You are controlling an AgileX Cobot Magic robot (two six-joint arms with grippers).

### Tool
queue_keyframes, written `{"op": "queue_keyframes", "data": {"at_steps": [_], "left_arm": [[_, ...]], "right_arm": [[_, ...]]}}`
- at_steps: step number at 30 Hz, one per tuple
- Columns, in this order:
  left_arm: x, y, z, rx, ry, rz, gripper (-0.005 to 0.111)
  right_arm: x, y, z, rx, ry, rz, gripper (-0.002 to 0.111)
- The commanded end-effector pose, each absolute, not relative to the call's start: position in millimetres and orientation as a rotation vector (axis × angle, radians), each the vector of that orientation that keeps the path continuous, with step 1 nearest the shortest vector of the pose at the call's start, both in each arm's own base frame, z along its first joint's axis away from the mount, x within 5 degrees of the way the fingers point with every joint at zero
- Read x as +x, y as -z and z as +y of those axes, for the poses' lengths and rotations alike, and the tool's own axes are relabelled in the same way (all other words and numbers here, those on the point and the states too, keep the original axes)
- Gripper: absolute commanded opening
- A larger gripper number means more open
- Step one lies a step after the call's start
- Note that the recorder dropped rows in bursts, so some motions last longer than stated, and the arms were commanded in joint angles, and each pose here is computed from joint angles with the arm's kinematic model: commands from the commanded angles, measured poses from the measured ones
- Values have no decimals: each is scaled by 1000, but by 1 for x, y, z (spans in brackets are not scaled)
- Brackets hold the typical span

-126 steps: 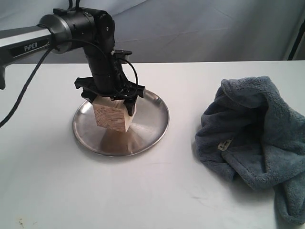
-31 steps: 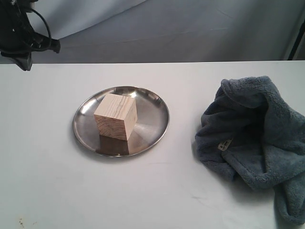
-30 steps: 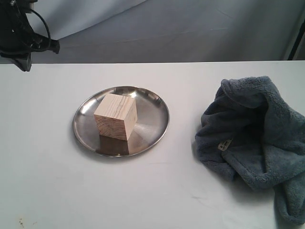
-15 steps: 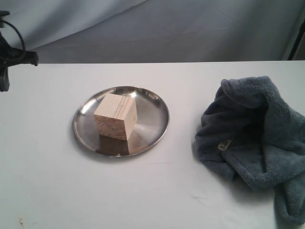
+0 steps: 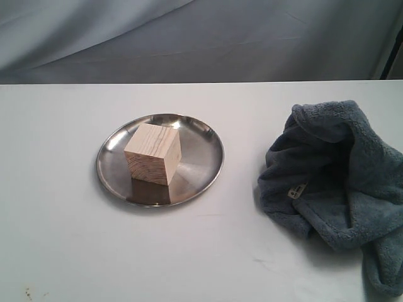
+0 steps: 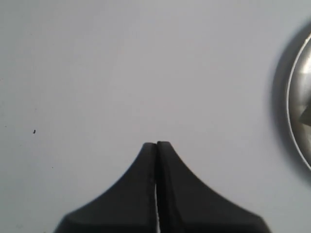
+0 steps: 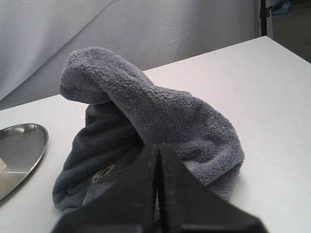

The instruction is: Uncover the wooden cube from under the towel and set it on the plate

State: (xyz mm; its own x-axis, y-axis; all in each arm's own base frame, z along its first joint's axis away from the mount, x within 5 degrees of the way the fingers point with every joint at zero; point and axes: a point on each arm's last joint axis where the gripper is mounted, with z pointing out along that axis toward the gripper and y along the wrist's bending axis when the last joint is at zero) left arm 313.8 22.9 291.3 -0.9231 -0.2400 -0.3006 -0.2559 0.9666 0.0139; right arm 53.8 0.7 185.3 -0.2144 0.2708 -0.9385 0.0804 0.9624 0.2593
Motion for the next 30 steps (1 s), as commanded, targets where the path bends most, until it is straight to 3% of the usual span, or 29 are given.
{"op": "queue_keyframes", "data": {"at_steps": [1,22,30], "left_arm": [[297,-302,21,-365,-39,2746,0],[197,-334,13,-336,29,2444,0],[142,-354,10,-295,54,2166,0]], "right_arm": [[54,-184,0,250,-165,1792,0],[54,-184,0,250,-165,1792,0],[54,-184,0,250,-165,1792,0]]}}
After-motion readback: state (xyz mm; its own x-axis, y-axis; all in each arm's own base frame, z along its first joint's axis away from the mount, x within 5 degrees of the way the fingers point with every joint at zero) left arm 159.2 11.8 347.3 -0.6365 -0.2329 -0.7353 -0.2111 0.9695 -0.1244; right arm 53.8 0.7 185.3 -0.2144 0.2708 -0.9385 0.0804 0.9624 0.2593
